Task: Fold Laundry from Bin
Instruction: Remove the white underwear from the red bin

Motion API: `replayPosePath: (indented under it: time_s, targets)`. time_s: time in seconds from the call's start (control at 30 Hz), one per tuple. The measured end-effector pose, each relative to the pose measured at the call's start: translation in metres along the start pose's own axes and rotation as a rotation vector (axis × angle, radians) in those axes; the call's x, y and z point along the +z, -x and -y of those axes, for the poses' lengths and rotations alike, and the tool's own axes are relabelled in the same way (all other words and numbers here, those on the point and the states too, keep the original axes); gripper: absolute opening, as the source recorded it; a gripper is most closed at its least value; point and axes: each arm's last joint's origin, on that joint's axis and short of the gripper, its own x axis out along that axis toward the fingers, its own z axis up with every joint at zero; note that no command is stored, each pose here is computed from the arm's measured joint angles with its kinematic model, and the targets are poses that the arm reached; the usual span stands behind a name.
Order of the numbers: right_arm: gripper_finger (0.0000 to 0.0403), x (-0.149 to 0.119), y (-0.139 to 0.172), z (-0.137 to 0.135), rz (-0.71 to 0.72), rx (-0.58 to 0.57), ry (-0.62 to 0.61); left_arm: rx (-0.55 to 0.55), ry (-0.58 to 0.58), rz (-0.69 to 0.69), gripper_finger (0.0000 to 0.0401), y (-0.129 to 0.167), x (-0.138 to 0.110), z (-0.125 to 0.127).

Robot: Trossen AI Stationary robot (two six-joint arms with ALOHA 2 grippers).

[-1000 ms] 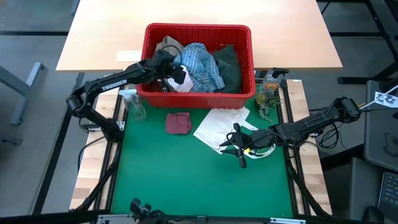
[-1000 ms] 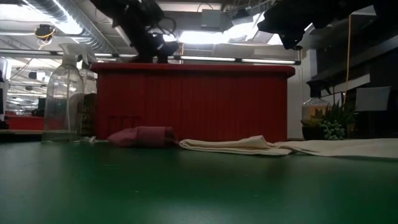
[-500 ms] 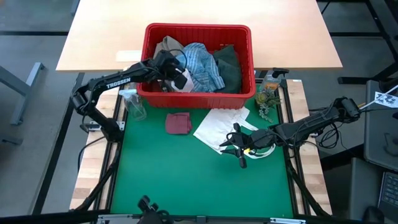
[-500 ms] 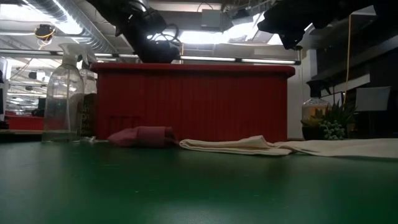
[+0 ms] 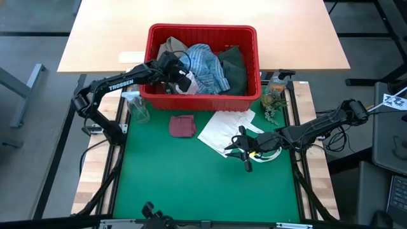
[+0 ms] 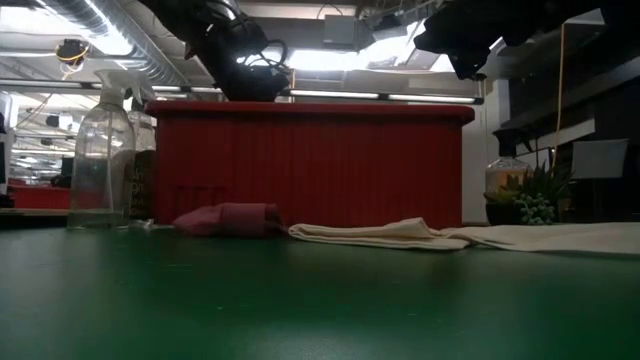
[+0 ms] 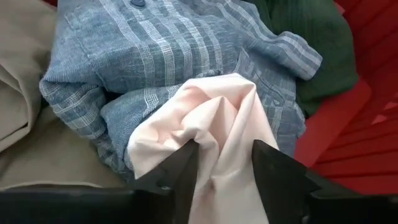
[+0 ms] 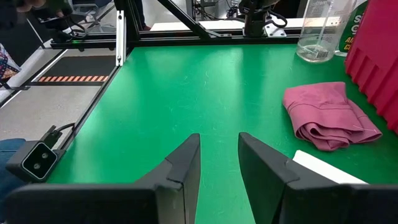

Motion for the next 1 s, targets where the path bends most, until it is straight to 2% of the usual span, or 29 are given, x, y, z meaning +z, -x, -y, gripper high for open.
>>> replayPosePath:
  time_s: [0.13,0.33,0.5,0.8,1.0]
  targets:
    - [0.0108,0.0,0.0,0.0,0.0,0.0,0.0,-0.009,0.019,-0.002,0.009,0.0,0.0,0.002]
    - [0.0108,0.0,0.0,0.0,0.0,0.0,0.0,-0.081,0.026,-0.003,0.0009,0.0,0.001,0.005]
    - [0.0108,0.0,0.0,0.0,0.0,0.0,0.0,-0.121,0.088,0.085,0.0004,0.001,0.009,0.007]
    - [0.0108,0.0,0.0,0.0,0.0,-0.003,0.009,-0.375,0.089,0.383,0.0002,0.027,0.039,0.027]
    - [0.0108,0.001,0.001,0.003,0.019,-0.102,0.055,-0.542,0.08,0.499,0.0001,0.056,0.046,0.05]
